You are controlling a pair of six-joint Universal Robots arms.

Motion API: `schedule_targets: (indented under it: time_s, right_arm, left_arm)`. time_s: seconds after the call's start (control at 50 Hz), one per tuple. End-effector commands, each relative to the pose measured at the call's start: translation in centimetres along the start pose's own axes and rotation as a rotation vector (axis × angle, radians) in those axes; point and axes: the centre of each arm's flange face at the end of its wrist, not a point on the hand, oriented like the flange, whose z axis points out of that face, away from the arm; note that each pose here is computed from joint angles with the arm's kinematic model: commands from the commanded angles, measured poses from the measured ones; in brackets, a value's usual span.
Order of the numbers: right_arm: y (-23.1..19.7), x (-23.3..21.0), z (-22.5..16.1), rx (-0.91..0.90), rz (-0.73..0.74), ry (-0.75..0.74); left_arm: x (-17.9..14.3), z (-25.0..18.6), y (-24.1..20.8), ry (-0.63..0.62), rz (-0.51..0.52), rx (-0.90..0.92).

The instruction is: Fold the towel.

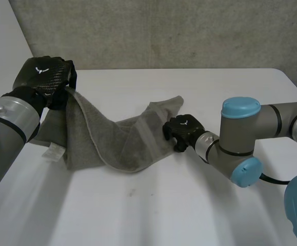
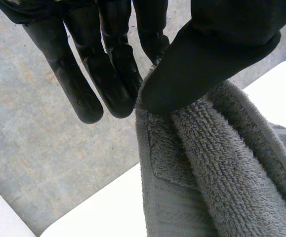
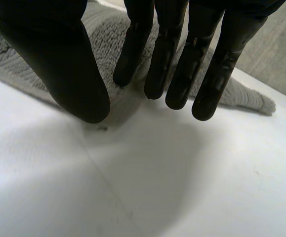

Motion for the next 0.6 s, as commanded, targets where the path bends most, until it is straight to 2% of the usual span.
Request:
schedule_targets:
  time_s: [0.02, 0.24, 0.42, 0.6]
  right_arm:
    - [-0.7, -0.4, 0.2, 0.023, -0.005, -0.007]
    - [-0.6, -0.9, 0.6, 0.027, 0.018, -0.015]
    - [-1.7, -1.1, -0.7, 0.019, 0.020, -0.022]
    - [-0.5, -1.4, -0.5, -0.007, 0.031, -0.032]
  left_arm:
    - [0.0, 0.0, 0.1, 0.000, 0.000, 0.000]
    - [0.1, -0.1, 0.5, 0.003, -0.001, -0.013]
    - [0.2, -0.2, 0.8, 0.005, -0.002, -0.021]
    - [0.2, -0.2, 0.8, 0.007, -0.002, -0.020]
